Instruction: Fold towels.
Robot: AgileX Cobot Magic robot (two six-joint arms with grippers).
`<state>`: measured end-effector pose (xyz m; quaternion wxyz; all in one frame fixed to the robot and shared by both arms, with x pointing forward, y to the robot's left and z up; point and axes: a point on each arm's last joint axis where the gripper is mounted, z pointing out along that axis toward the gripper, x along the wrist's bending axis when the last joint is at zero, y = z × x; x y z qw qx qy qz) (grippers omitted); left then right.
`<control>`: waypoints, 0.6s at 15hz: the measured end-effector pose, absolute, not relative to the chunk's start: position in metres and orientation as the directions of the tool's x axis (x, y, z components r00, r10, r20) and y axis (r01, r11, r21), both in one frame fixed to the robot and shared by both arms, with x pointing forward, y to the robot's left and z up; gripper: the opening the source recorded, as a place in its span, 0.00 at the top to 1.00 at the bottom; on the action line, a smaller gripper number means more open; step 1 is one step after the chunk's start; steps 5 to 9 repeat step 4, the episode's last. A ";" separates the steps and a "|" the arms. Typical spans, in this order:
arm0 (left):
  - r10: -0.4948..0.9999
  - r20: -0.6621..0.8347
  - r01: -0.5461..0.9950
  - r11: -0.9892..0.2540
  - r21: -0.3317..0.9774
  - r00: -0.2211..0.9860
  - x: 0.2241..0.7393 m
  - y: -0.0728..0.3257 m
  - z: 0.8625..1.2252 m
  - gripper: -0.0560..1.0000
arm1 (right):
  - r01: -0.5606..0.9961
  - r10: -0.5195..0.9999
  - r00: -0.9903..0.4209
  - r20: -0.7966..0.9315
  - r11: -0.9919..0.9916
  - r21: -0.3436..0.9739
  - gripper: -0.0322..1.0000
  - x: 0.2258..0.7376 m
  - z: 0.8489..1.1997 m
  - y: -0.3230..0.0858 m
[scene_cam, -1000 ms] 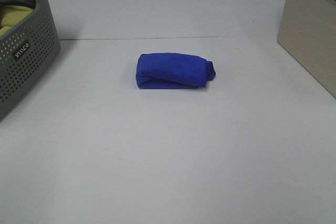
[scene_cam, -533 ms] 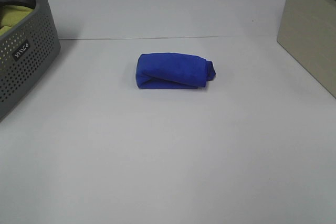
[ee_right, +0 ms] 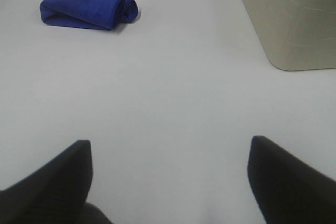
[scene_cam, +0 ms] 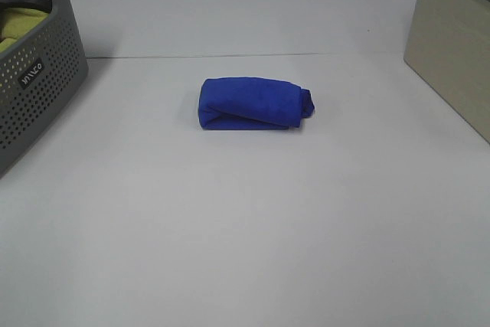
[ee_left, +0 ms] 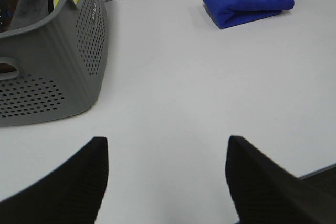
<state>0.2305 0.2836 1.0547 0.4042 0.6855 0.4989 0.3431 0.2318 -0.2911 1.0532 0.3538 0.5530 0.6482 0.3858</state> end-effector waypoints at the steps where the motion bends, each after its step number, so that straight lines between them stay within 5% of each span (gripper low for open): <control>1: 0.961 0.067 0.407 -0.175 0.897 0.267 0.231 0.284 1.055 0.36 | 0.444 0.990 -0.138 -0.032 0.091 0.891 0.23 0.232 1.053 -0.291; 9: 0.961 0.067 0.407 -0.175 0.897 0.267 0.231 0.284 1.055 0.36 | 0.444 0.990 -0.138 -0.032 0.091 0.891 0.23 0.232 1.053 -0.291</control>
